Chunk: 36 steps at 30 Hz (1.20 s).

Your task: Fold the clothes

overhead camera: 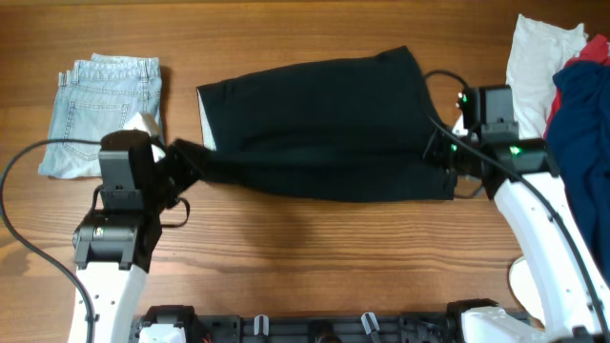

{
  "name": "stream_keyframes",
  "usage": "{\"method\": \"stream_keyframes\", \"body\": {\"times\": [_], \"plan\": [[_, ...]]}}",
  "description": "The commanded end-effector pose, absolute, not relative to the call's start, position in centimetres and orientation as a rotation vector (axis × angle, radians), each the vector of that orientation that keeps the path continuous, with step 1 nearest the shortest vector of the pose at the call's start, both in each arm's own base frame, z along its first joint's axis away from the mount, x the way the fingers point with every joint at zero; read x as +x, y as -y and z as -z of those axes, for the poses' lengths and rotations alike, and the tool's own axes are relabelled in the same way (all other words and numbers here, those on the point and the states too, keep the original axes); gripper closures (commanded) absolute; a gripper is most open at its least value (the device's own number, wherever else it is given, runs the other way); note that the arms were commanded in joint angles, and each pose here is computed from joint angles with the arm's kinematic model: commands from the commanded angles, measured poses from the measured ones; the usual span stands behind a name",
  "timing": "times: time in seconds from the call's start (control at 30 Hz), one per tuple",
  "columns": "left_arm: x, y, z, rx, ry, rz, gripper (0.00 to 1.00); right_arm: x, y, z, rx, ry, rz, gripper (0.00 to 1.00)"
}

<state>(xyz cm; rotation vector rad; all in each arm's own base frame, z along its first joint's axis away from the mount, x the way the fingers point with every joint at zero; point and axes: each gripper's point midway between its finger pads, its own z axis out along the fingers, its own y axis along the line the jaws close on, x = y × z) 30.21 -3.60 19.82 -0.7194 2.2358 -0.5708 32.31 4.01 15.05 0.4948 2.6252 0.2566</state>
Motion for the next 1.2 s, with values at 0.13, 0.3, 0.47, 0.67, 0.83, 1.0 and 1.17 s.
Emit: {"method": "stream_keyframes", "body": {"times": [0.13,0.3,0.47,0.67,0.83,1.0,1.17], "plan": [[36.8,1.2,-19.4,-0.734,-2.107,0.438,0.96,40.2,-3.0,-18.2,0.319,-2.404,-0.143,0.96],[41.1,1.2,-16.7,-0.694,-2.091,0.430,0.96,43.8,-2.5,-17.8,0.292,-2.312,-0.090,0.96],[43.7,1.3,-15.5,-0.623,-2.060,0.412,0.96,46.5,-2.8,-16.4,0.271,-2.270,-0.092,0.96],[44.2,1.2,-13.2,-0.637,-2.102,0.400,0.93,48.2,-2.9,-13.6,0.272,-2.281,-0.089,0.96],[44.9,1.3,-11.8,-0.639,-2.110,0.398,0.85,49.3,-3.0,-12.6,0.271,-2.264,-0.094,0.91],[45.6,1.3,-10.3,-0.642,-2.118,0.395,0.64,50.3,-3.2,-12.4,0.277,-2.230,-0.112,0.04],[44.3,1.3,-8.0,-0.672,-2.211,0.371,0.45,50.1,-3.2,-12.1,0.270,-2.247,-0.103,0.00]]}}
